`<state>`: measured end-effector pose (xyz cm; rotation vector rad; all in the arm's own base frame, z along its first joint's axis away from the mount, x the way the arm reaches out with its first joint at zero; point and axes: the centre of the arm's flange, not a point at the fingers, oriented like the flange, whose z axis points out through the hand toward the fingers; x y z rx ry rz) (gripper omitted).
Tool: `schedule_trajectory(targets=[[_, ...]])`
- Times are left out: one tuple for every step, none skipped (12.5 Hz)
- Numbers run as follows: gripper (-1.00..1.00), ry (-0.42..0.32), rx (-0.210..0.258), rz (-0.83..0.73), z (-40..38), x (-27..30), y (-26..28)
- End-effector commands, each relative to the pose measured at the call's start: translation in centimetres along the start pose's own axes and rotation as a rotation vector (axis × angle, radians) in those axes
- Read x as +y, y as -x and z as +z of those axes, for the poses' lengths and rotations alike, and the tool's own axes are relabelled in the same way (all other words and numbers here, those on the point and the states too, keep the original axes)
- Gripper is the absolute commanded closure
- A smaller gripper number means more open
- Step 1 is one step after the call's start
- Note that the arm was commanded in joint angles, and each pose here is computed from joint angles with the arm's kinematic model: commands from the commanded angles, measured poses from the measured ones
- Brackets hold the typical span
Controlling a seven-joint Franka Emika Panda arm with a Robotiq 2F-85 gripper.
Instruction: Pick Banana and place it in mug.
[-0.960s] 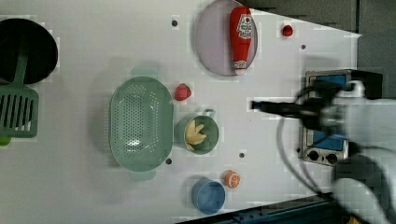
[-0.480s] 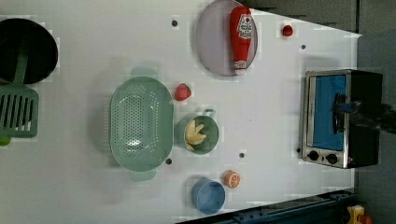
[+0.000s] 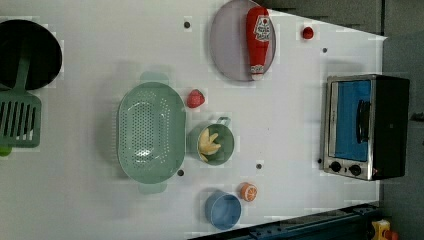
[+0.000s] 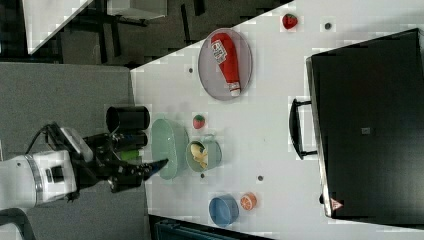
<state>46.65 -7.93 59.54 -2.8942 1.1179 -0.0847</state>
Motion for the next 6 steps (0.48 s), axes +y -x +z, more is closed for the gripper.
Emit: schedule_trajectory(targets=[[-1.00, 0.028, -0.007, 0.078, -0.04, -2.01, 1.31], [-1.00, 0.039, -0.009, 0.077, -0.16, -1.93, 1.38], [-1.00, 0.045, -0.016, 0.077, -0.09, -1.86, 1.47], [-1.00, 0.051, -0.023, 0.076, 0.01, -1.83, 1.57], [-1.00, 0.055, -0.028, 0.076, 0.10, -1.82, 1.63], [-1.00, 0.068, -0.043, 0.071, 0.27, -1.84, 1.92]])
